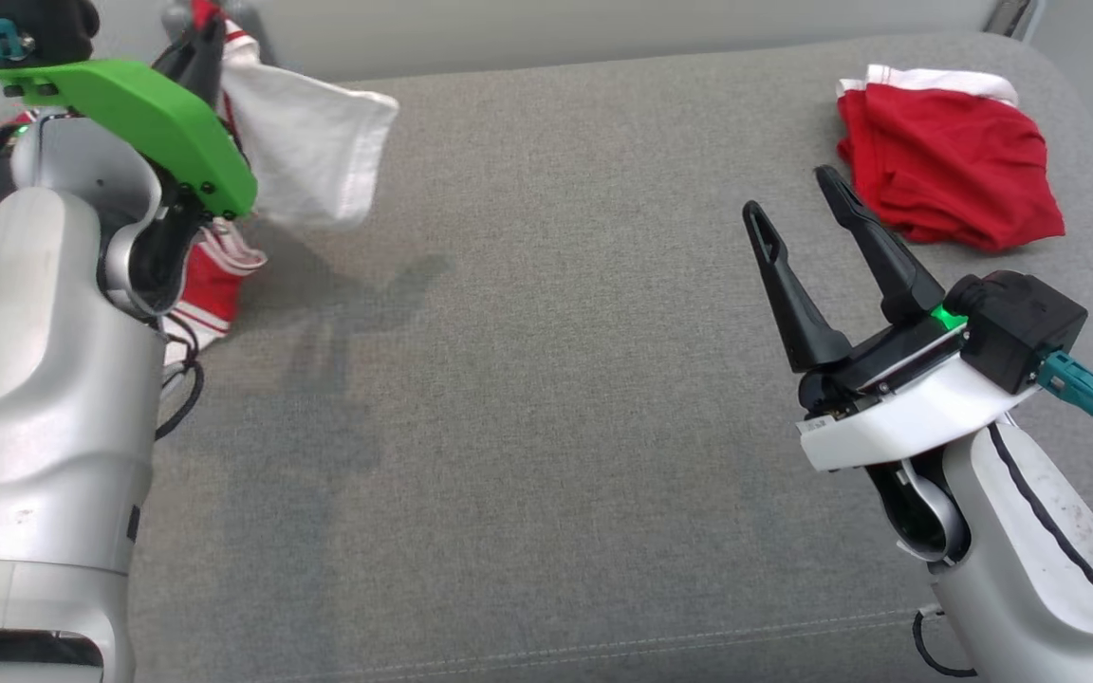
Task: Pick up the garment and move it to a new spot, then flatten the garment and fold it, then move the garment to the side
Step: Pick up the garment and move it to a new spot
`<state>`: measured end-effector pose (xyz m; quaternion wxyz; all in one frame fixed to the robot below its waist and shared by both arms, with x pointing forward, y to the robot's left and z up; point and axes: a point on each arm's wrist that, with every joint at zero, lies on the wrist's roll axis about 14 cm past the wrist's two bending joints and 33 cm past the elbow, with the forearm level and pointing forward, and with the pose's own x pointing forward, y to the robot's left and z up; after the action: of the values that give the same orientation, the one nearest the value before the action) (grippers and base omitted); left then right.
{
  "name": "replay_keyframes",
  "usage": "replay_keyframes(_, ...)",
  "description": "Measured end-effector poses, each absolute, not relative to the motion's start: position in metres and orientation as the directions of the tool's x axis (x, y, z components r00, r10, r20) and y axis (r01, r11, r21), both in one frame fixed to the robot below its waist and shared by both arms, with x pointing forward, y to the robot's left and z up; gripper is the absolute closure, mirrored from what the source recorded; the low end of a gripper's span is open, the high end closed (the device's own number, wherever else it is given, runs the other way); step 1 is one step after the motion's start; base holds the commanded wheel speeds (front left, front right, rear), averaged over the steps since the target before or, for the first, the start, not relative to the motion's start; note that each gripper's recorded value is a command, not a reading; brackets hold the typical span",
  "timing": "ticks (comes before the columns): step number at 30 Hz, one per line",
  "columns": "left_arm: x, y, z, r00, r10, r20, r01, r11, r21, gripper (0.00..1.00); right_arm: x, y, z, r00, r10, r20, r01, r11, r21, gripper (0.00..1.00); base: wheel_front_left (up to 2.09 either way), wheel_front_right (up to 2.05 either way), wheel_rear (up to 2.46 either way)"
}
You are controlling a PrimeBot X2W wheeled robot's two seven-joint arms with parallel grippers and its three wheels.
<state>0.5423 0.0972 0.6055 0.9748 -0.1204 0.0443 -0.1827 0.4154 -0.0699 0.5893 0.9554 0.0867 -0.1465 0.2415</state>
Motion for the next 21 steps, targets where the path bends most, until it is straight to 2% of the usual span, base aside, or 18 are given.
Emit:
replay_keyframes(7,0.520,0.027,0.661,0.848,-0.518,0.112,0.517,0.760,-0.394,1.00,0.398,-0.100,0.600,0.867,0.362,0.341,-0.411,0.908,0.079,0.00,0.00,0.00,0.00)
replay_keyframes(11,0.507,-0.011,0.668,0.793,-0.594,0.133,0.578,0.665,-0.474,1.00,0.392,-0.120,0.607,0.879,0.313,0.360,-0.360,0.930,0.072,0.00,0.00,0.00,0.00)
replay_keyframes(14,0.503,-0.021,0.642,0.785,-0.614,0.083,0.563,0.651,-0.509,1.00,0.389,-0.132,0.608,0.889,0.284,0.360,-0.329,0.941,0.072,0.00,0.00,0.00,0.00)
replay_keyframes(19,0.489,-0.030,0.561,0.771,-0.630,-0.090,0.483,0.671,-0.562,1.00,0.389,-0.131,0.603,0.893,0.284,0.349,-0.329,0.941,0.076,0.00,0.00,0.00,0.00)
replay_keyframes(21,0.488,-0.032,0.546,0.771,-0.628,-0.109,0.467,0.673,-0.574,1.00,0.388,-0.130,0.601,0.894,0.286,0.344,-0.332,0.940,0.079,0.00,0.00,0.00,0.00)
